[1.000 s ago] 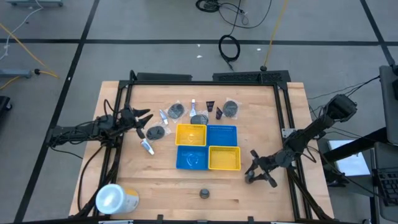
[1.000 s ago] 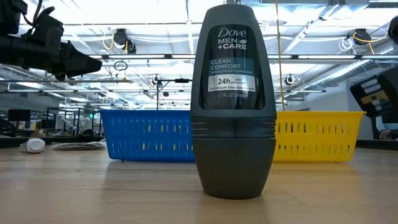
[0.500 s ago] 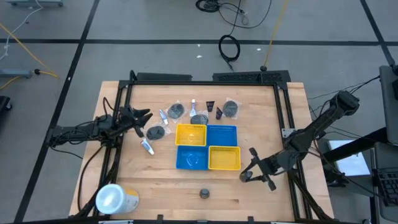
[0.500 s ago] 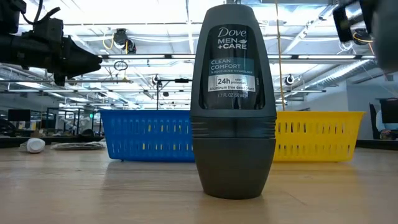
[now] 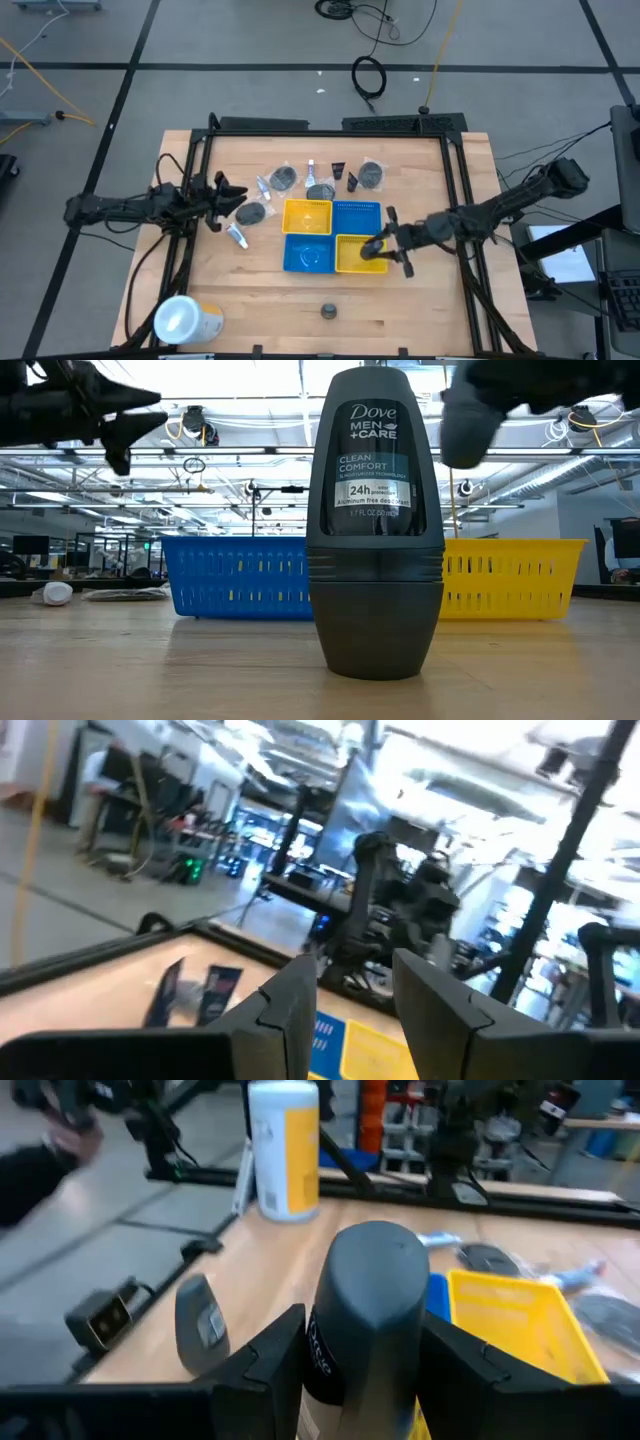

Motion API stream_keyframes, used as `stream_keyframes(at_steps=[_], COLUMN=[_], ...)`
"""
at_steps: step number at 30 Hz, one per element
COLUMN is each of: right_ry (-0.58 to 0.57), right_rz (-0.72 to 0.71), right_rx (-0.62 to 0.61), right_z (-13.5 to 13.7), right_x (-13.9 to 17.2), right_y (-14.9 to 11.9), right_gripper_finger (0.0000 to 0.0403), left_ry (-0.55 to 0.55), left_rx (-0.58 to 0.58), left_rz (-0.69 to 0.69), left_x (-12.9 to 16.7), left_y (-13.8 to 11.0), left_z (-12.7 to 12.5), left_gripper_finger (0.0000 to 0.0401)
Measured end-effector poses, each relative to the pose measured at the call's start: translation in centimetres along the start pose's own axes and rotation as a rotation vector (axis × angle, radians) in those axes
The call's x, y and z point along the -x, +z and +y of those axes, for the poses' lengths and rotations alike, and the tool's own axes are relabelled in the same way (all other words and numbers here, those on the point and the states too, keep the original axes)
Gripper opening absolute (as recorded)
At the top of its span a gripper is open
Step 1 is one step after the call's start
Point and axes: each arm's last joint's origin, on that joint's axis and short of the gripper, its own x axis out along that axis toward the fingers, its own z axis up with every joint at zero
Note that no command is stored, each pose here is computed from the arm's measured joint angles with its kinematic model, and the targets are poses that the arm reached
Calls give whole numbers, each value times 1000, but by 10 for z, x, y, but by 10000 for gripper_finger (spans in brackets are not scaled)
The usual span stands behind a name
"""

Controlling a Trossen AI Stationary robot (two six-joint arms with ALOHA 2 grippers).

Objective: Pick & Place Travel size toiletries
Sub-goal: Put the gray deodorant into the left blue bin

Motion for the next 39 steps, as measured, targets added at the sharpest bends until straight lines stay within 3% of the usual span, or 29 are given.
stream_keyframes(at_steps=[10, 14, 20, 29, 39], right_ry=[40, 24, 46, 46, 45], right_rz=[-10, 11, 16, 56, 110], right_rx=[-32, -3, -15, -29, -50], right_z=[-28, -34, -41, -44, -46], right_x=[-33, -56, -76, -110, -131], right_y=[-2, 4, 6, 0, -22], right_gripper_finger=[140, 140, 140, 140, 138], left_ry=[26, 5, -56, -58, -52], left_rx=[-41, -61, -53, -231, -233], left_rz=[113, 63, 123, 256, 264], left_x=[-31, -41, -67, -114, -120], left_y=[-28, -28, -27, -33, -34], left_z=[-2, -5, -14, -26, -27], left_gripper_finger=[131, 131, 131, 131, 131])
